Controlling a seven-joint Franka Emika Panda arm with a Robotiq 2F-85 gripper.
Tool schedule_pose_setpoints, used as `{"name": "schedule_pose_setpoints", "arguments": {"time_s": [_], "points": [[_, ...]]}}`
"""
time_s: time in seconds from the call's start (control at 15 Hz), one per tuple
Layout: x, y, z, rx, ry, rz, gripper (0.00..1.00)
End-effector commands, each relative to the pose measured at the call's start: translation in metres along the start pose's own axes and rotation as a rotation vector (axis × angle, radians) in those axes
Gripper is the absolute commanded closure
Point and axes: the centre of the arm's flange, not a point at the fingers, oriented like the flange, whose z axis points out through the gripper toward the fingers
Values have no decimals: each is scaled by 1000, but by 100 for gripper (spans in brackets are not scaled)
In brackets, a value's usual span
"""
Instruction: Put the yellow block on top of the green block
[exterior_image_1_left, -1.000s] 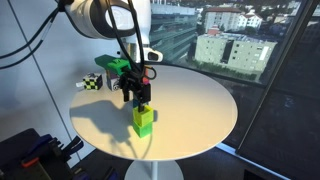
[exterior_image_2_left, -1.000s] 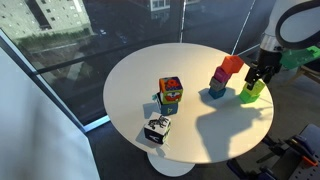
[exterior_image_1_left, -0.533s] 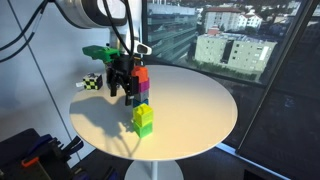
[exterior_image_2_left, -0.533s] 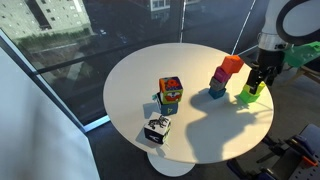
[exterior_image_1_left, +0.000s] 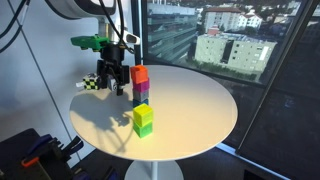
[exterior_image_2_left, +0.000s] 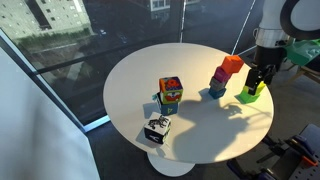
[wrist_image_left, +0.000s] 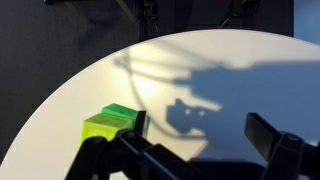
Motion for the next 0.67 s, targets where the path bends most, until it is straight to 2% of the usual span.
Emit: {"name": "schedule_pose_setpoints", "arguments": {"time_s": [0.0,0.6], "points": [[-23,-17,-18,-5,53,-15,0],[-56,-41,-49,-5,208,-49,0]]}}
